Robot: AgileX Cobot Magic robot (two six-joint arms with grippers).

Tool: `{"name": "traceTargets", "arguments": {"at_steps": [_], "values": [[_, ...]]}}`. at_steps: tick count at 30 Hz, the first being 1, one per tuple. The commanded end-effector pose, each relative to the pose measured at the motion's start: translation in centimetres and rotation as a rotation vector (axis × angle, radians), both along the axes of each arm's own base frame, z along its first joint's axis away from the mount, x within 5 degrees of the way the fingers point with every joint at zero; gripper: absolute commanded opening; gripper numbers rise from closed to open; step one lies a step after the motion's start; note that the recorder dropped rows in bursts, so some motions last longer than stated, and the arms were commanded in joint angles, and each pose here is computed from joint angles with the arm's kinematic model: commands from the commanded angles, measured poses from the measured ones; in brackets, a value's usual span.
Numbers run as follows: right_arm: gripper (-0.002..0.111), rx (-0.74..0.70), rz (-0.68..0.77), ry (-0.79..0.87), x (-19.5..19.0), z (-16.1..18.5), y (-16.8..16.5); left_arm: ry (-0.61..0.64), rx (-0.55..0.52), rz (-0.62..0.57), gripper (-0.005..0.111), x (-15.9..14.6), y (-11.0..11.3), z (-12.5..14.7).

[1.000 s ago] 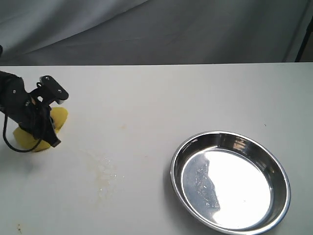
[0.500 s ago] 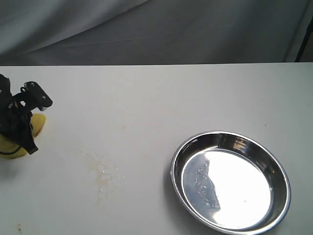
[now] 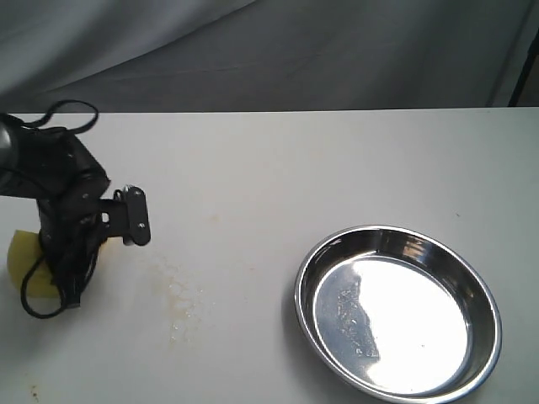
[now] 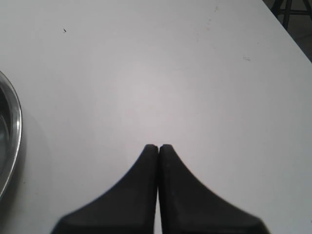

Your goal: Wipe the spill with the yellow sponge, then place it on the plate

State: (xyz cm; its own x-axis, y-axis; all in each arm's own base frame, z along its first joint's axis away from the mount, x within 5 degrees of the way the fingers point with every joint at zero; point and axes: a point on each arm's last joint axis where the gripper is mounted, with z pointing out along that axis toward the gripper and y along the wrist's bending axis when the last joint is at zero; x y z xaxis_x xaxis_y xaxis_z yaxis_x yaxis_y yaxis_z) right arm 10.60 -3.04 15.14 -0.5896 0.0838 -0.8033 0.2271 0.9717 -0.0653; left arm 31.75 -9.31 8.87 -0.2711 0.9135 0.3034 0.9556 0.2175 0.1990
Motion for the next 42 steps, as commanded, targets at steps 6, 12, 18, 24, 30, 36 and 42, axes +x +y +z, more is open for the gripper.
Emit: {"name": "traceTargets", "arguments": {"at_steps": [6,12,18,24,30,36,42], "values": [[0.0,0.001,-0.01,-0.01,0.0,0.0,-0.1,0.337,0.105,-0.038,0.0,-8.2,-6.6,-3.3],[0.0,0.001,-0.01,-0.01,0.0,0.0,-0.1,0.345,0.152,-0.147,0.0,-10.2,-9.0,-3.1],[0.0,0.001,-0.01,-0.01,0.0,0.0,-0.1,0.335,0.171,-0.23,0.0,-11.6,-10.5,-3.1],[0.0,0.001,-0.01,-0.01,0.0,0.0,-0.1,0.295,0.187,-0.228,0.0,-10.9,-11.8,-2.1],[0.0,0.001,-0.01,-0.01,0.0,0.0,-0.1,0.179,0.094,-0.226,0.0,-9.1,-13.7,0.1],[0.0,0.001,-0.01,-0.01,0.0,0.0,-0.1,0.02,-0.137,-0.267,0.0,-7.8,-16.1,2.4],[0.0,0.001,-0.01,-0.01,0.0,0.0,-0.1,-0.074,-0.307,-0.297,0.0,-7.1,-17.8,2.4]]}}
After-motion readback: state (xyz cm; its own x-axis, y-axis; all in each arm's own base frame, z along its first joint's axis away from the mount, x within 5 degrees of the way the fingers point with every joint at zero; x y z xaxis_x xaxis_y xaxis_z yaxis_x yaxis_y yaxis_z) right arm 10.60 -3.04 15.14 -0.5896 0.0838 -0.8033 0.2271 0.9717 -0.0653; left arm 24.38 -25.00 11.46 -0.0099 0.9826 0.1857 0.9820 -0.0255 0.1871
